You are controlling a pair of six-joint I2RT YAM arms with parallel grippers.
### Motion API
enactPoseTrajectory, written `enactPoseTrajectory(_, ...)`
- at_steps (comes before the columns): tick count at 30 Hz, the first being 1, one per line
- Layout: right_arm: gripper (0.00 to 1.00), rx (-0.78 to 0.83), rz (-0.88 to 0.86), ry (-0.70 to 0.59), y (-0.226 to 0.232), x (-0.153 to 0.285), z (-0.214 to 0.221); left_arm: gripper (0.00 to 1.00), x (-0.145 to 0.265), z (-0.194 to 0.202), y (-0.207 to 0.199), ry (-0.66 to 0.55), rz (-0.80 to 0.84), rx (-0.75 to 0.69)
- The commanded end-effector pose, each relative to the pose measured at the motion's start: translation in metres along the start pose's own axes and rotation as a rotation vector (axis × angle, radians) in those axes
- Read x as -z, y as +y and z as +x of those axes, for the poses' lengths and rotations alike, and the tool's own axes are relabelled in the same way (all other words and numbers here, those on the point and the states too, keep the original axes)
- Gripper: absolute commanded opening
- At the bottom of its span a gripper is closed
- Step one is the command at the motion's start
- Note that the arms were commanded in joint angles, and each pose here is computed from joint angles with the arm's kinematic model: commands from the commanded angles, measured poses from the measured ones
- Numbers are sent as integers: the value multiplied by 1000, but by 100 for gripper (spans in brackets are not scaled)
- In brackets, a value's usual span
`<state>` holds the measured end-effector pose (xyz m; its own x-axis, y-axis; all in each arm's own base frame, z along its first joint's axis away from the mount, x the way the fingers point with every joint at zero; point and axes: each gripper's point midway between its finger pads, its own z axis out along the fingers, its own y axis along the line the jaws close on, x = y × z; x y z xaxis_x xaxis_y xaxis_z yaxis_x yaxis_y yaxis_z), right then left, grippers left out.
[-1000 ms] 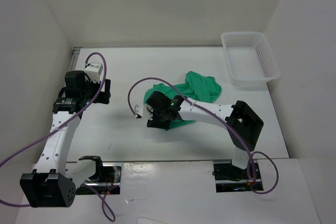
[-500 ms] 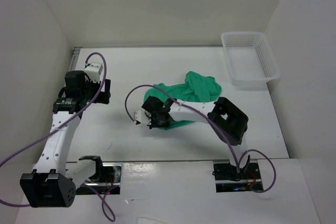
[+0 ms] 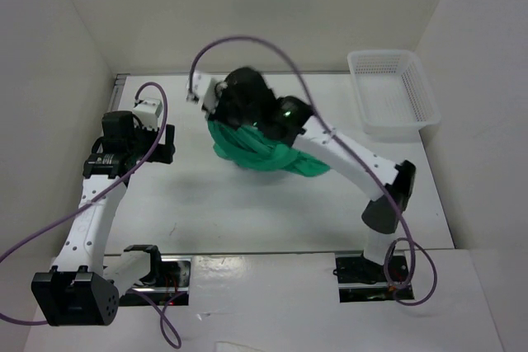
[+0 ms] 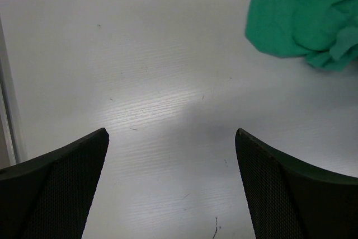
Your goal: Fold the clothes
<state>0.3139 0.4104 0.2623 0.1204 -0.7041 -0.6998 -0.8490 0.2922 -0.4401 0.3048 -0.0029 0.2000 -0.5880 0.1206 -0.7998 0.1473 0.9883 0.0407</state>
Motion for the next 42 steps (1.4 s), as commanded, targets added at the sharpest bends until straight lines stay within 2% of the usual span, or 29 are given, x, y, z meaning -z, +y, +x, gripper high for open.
enactPoseTrajectory(1, 0, -198, 62, -326, -72, 103, -86, 100, -1, -7, -4, -31, 34, -8)
enactPoseTrajectory(2, 0, -230, 89, -370, -97, 120, -91, 100, -1, -7, -6, -33, 43, -8)
enactPoseTrajectory(3, 0, -266, 67, -403, -101, 127, -95, 100, -1, -7, -6, -33, 43, -8)
enactPoseTrajectory(6, 0, -311, 150, -426, -136, 146, -86, 100, 2, -9, -9, -45, 63, -19)
enactPoseTrajectory(8, 0, -350, 213, -381, -155, 137, -63, 100, 3, -8, -12, -48, 71, -20)
enactPoseTrajectory(10, 9, -350, 284, -308, -162, 126, -35, 100, 5, -9, -13, -59, 80, -22)
enactPoseTrajectory(12, 11, -336, 333, -265, -164, 114, -16, 100, 5, -10, -13, -59, 81, -22)
enactPoseTrajectory(14, 39, -334, 363, -153, -153, 96, 26, 100, 5, -10, -15, -61, 91, -31)
enactPoseTrajectory(16, 76, -329, 438, -63, -150, 84, 64, 100, 6, -10, -16, -62, 100, -31)
enactPoseTrajectory(19, 85, -320, 538, 83, -149, 76, 106, 100, 6, -10, -18, -64, 110, -31)
enactPoseTrajectory(22, 85, -330, 661, 236, -156, 70, 143, 100, 4, -7, -21, -48, 124, -28)
enactPoseTrajectory(24, 83, -334, 626, 270, -148, 64, 151, 100, -1, -3, -22, -30, 139, -35)
enactPoseTrajectory(26, 79, -330, 466, 225, -122, 49, 147, 100, -5, 2, -24, 5, 156, -27)
enactPoseTrajectory(29, 79, -339, 296, 145, -91, 35, 134, 100, -15, 8, -23, 49, 164, -28)
enactPoseTrajectory(33, 72, -409, 206, 146, -70, 11, 139, 100, -37, 15, -32, 126, 183, -37)
enactPoseTrajectory(34, 72, -426, 187, 155, -65, 8, 142, 100, -50, 22, -37, 178, 200, -27)
enactPoseTrajectory(36, 68, -477, 141, 152, -57, -1, 146, 95, -60, 12, -47, 194, 243, -24)
enactPoseTrajectory(37, 68, -497, 133, 146, -58, -1, 148, 94, -72, 19, -55, 244, 283, -18)
enactPoseTrajectory(38, 68, -516, 129, 120, -63, 0, 143, 89, -74, 1, -64, 211, 338, -15)
enactPoseTrajectory(41, 67, -556, 122, 87, -63, -5, 142, 82, -93, -8, -77, 238, 417, 53)
enactPoseTrajectory(42, 67, -561, 121, 69, -66, -1, 141, 77, -102, -16, -85, 236, 467, 76)
